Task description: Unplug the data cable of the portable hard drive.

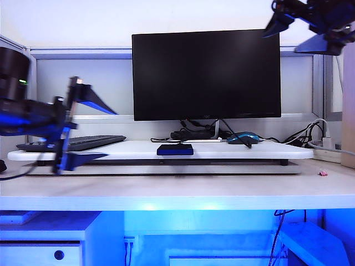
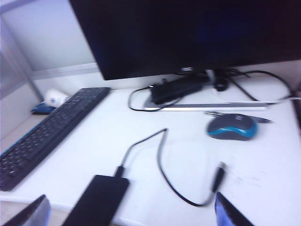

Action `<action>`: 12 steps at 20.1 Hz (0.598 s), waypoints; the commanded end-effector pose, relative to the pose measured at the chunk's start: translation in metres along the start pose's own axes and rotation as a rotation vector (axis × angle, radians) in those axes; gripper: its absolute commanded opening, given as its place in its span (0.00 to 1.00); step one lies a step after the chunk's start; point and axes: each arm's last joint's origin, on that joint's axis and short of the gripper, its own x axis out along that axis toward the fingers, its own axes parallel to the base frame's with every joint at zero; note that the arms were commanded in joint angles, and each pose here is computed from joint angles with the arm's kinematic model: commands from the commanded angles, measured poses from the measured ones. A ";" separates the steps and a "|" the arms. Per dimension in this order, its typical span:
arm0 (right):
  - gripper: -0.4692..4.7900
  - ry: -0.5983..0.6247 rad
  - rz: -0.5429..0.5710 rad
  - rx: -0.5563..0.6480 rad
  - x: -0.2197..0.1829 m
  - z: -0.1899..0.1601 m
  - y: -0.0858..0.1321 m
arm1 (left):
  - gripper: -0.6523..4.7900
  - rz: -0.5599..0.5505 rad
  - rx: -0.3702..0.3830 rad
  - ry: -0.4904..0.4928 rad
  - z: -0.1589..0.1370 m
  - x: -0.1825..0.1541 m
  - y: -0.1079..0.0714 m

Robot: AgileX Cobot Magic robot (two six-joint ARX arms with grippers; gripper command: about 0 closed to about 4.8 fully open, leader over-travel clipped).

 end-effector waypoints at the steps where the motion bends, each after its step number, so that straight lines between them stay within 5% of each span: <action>1: 1.00 -0.031 0.041 -0.012 0.008 0.000 0.008 | 1.00 -0.044 0.036 0.035 0.001 0.026 -0.009; 12: 1.00 -0.014 0.048 -0.020 0.027 -0.001 0.007 | 1.00 0.016 0.004 0.060 0.007 0.069 0.004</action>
